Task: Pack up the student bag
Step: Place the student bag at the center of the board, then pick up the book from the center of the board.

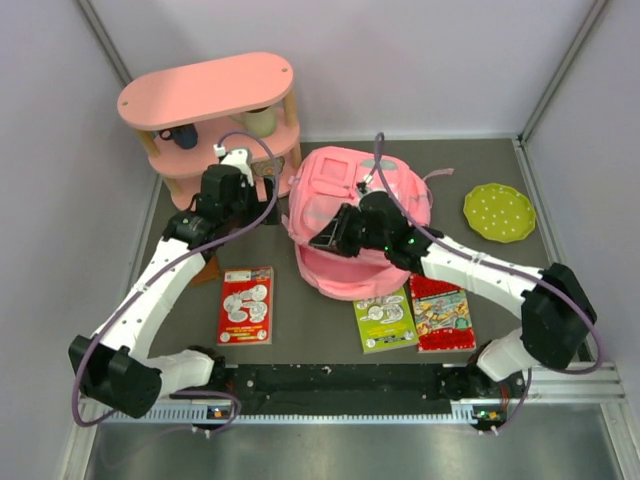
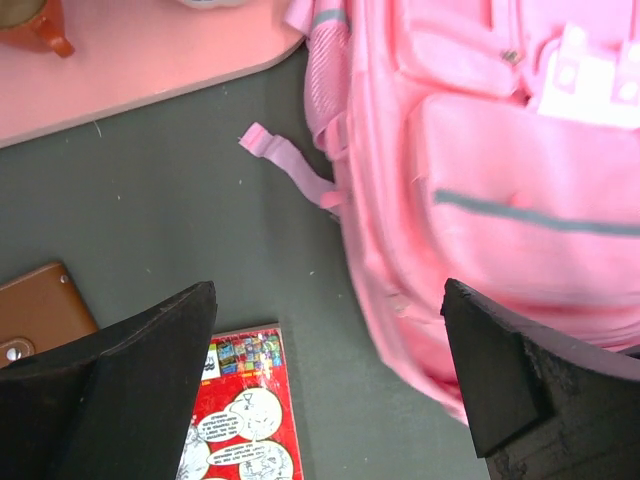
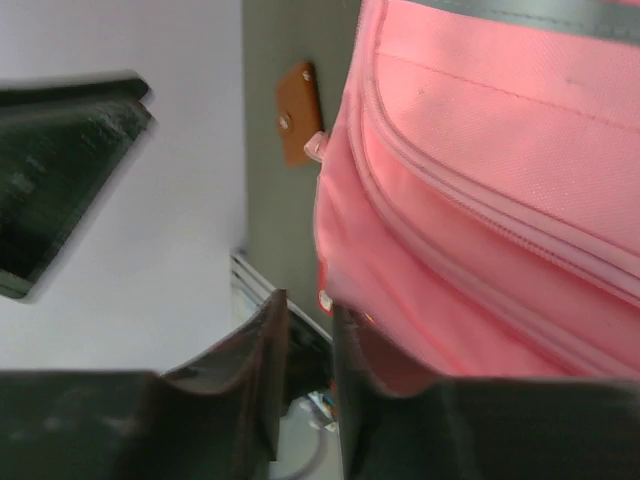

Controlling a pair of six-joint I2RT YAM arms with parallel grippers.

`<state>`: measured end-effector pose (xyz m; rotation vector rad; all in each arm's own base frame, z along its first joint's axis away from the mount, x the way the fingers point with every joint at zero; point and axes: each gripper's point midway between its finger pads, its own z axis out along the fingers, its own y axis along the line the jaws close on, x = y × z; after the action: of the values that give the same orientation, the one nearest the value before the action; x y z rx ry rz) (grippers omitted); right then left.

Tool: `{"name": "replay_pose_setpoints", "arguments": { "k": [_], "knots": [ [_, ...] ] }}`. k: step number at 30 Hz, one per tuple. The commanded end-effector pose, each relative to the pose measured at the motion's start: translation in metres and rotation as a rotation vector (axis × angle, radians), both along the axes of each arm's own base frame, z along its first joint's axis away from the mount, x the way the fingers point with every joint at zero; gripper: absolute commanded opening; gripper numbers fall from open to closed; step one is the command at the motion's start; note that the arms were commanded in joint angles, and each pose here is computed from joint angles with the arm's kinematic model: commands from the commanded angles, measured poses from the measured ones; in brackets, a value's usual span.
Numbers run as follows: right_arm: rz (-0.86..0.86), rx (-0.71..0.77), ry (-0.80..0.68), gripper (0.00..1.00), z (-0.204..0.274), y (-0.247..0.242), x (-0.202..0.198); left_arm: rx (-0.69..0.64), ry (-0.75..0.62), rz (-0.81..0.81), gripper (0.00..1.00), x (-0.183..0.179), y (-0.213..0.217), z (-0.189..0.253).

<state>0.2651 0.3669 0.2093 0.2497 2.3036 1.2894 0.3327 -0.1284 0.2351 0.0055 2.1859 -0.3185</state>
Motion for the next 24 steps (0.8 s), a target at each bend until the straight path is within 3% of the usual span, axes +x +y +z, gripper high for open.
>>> {"name": "replay_pose_setpoints", "arguments": {
  "k": [1, 3, 6, 10, 14, 18, 24],
  "knots": [
    [0.033, -0.037, -0.071, 0.43, 0.007, -0.001, -0.025, -0.033, -0.028, -0.027, 0.99, -0.005, -0.004, 0.023],
    [-0.013, -0.094, -0.173, 0.73, 0.023, -0.03, -0.032, -0.053, -0.017, -0.038, 0.99, -0.009, -0.007, 0.018],
    [-0.118, -0.207, -0.272, 0.84, 0.037, -0.086, -0.038, -0.109, -0.015, -0.109, 0.99, -0.018, -0.021, 0.011],
    [-0.253, -0.347, -0.301, 0.87, 0.026, -0.16, -0.042, -0.197, -0.02, -0.165, 0.99, -0.032, -0.044, 0.008],
    [-0.34, -0.431, -0.117, 0.88, -0.025, -0.221, -0.042, -0.12, 0.01, -0.256, 0.99, -0.067, -0.094, -0.004],
    [-0.237, -0.412, -0.082, 0.88, -0.043, -0.224, -0.052, -0.216, 0.127, -0.288, 0.99, -0.099, -0.119, -0.028],
    [-0.166, -0.423, 0.041, 0.88, -0.083, -0.22, -0.075, -0.2, 0.256, -0.389, 0.99, -0.146, -0.149, -0.069]
  ]
}}
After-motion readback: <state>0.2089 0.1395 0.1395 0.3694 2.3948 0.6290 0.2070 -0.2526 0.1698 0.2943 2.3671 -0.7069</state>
